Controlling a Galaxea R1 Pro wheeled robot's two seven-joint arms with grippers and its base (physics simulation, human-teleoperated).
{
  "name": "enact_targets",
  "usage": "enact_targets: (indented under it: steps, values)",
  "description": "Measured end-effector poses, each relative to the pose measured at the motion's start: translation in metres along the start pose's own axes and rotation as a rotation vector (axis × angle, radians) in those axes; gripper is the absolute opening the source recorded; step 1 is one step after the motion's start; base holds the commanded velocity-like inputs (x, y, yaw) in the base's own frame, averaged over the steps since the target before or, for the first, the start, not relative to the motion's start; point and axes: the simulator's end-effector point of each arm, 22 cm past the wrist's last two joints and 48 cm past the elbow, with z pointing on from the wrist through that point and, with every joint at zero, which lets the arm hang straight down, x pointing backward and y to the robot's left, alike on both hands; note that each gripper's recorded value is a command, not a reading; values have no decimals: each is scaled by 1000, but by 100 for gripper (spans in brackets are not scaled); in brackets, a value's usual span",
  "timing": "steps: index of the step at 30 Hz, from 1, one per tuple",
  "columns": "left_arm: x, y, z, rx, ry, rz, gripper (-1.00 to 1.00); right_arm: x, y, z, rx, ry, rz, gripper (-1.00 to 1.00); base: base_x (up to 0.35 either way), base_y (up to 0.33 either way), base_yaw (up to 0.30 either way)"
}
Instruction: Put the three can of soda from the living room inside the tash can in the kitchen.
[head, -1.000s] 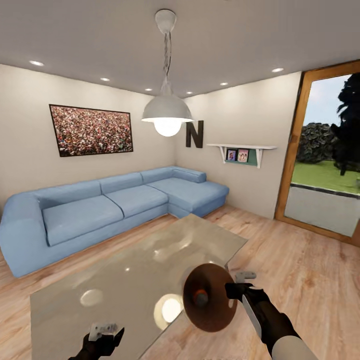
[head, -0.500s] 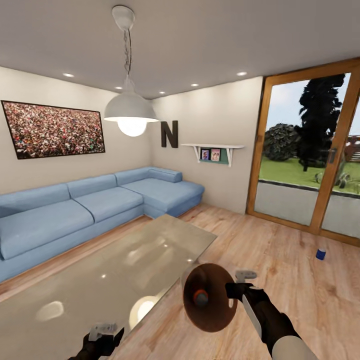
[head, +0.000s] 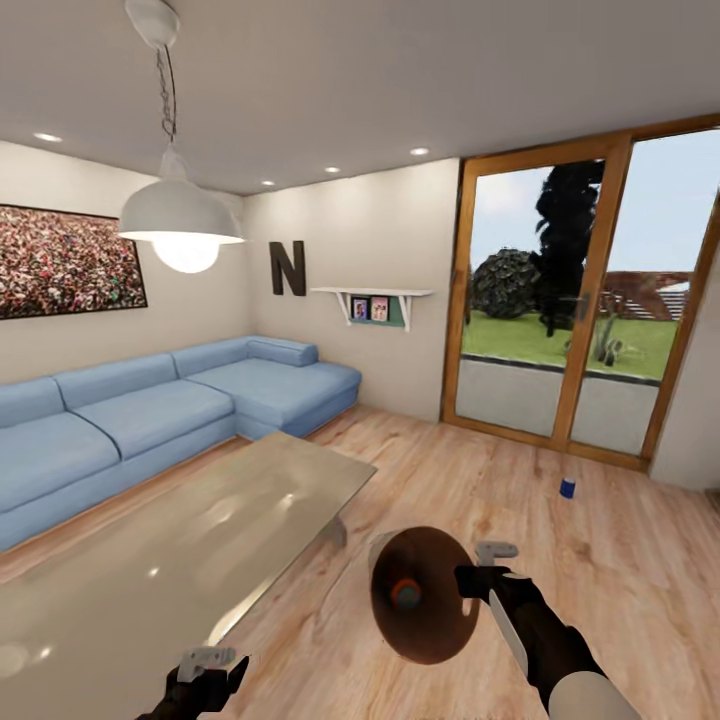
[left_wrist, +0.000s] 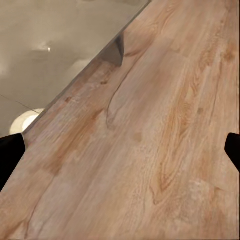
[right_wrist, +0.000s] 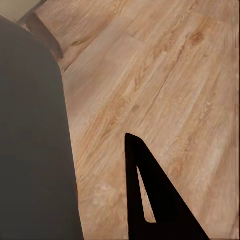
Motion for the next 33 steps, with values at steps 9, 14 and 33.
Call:
enact_targets:
  steps: [9, 14, 33]
  values:
    - [0, 0, 0, 0, 0, 0, 100, 0, 0, 0, 0, -1, 0, -100, 0, -315, -228]
    - [0, 0, 0, 0, 1, 0, 100, 0, 0, 0, 1, -1, 1, -100, 0, -316, -210]
    - [-1, 2, 0, -4, -5, -8, 100, 0, 0, 0, 0, -2, 1, -100, 0, -182, -82]
